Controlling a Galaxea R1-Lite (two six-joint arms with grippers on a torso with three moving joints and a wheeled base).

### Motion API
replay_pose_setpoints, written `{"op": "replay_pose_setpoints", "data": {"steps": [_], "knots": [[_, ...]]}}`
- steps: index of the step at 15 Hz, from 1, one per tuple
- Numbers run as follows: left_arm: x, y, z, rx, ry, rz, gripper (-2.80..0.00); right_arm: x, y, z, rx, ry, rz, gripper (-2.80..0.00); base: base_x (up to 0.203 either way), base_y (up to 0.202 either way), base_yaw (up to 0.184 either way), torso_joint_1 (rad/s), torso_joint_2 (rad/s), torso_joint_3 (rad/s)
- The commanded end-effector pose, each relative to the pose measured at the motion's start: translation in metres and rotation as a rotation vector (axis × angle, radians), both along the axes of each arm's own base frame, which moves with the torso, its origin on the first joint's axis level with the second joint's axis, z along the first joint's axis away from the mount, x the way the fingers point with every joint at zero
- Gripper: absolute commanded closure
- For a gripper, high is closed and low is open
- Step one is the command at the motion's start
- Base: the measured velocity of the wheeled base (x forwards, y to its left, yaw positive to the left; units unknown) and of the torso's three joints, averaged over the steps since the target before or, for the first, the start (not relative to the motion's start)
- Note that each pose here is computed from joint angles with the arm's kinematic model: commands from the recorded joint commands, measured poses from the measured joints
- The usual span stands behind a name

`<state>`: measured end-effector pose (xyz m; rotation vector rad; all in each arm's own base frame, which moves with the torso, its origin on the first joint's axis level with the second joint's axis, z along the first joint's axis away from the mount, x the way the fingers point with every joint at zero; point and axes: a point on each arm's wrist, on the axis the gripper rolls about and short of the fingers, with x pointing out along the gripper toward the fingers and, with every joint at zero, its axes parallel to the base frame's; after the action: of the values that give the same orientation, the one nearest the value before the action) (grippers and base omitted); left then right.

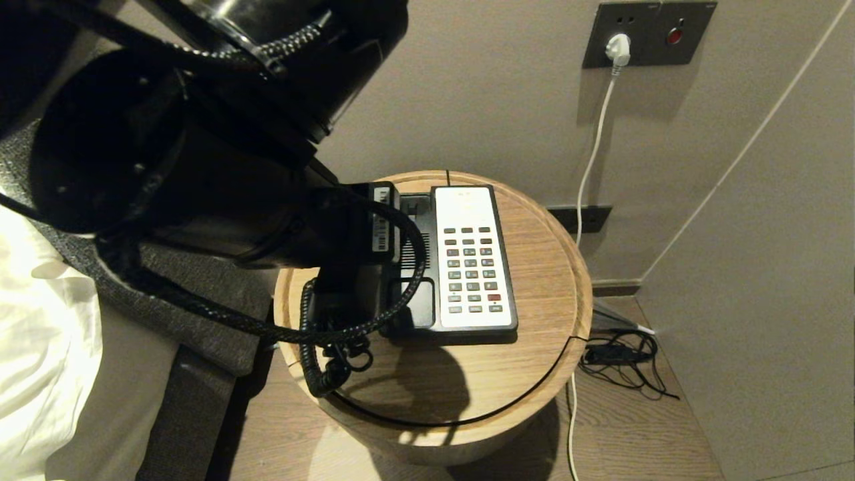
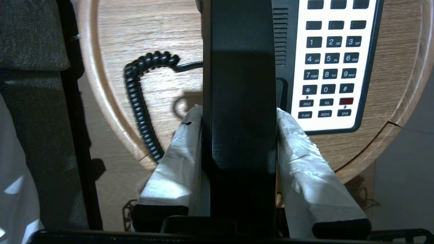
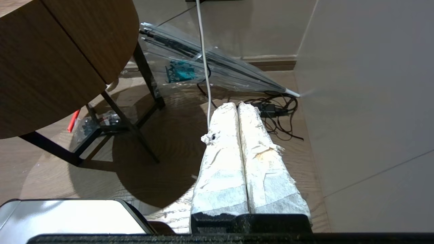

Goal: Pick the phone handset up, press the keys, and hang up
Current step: Pick up the desk phone handset

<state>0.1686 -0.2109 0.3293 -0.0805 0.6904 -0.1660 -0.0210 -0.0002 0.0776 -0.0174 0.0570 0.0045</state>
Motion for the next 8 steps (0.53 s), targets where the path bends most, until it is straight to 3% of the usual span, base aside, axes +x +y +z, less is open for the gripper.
{"op": "replay_pose_setpoints", "data": {"steps": [1,8], "knots": [[-0.011,0.014,0.009,-0.021,-0.014,0.003,0.0,0.0,0.0,0.0,-0.001,0.001,0.001,0.0,0.0,0.0,0.0,0.0,0.0,0.0],[-0.046,0.063,0.015,-0.053,-0.031,0.011,0.0,0.0,0.0,0.0,-0.001,0.0,0.001,0.0,0.0,0.0,0.0,0.0,0.0,0.0]]}}
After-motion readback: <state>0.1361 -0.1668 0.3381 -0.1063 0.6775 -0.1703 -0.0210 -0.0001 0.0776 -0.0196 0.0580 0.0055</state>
